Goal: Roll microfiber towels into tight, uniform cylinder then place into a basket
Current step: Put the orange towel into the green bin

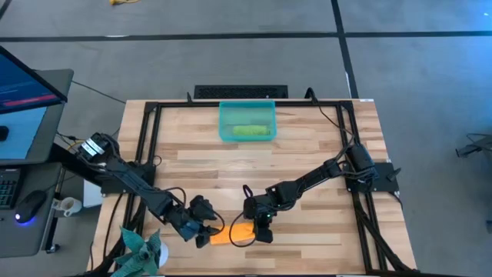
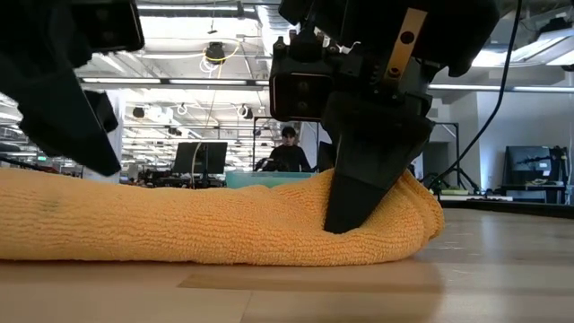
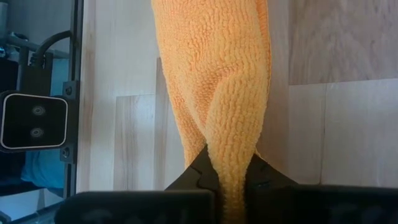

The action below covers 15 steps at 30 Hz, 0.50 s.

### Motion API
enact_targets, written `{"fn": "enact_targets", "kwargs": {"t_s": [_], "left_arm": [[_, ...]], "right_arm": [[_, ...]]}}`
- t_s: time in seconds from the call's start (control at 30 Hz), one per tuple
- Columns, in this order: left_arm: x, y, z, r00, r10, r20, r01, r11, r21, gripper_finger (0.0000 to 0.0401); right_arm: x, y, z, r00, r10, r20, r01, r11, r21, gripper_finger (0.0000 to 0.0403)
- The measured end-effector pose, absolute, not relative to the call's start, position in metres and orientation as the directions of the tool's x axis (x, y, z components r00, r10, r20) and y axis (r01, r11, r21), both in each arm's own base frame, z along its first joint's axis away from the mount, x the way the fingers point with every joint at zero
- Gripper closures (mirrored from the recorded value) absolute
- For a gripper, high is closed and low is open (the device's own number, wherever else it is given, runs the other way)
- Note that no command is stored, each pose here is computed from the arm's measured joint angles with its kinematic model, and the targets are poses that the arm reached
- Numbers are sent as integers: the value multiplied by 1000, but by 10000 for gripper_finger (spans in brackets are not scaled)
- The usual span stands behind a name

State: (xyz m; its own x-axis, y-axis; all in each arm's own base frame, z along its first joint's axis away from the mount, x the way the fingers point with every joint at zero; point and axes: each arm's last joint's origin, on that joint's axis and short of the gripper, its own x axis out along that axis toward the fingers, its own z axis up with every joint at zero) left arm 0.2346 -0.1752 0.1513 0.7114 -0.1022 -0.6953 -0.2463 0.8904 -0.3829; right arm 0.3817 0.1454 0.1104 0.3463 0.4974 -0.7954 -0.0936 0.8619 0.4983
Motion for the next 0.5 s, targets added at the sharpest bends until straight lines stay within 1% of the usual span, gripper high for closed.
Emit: {"fn": "enact_targets", "kwargs": {"t_s": [0.07, 0.2, 0.3, 0.4, 0.5], "left_arm": [[237, -178, 144, 706, -107, -700, -244, 892, -382, 179], [246, -186, 120, 657, -159, -737, -206, 902, -379, 179], [256, -192, 113, 656, -158, -738, -197, 908, -370, 179], [260, -195, 107, 651, -147, -745, -208, 909, -362, 179], [261, -196, 104, 648, -145, -748, -230, 899, -373, 179]], "right_arm": [[382, 145, 110, 347, 498, -795, -94, 862, 498, 369], [382, 145, 111, 350, 500, -792, -96, 860, 500, 378], [383, 145, 111, 352, 501, -791, -97, 860, 501, 377], [382, 145, 111, 351, 501, -791, -97, 860, 501, 369], [383, 145, 111, 351, 501, -791, -97, 860, 502, 371]]}}
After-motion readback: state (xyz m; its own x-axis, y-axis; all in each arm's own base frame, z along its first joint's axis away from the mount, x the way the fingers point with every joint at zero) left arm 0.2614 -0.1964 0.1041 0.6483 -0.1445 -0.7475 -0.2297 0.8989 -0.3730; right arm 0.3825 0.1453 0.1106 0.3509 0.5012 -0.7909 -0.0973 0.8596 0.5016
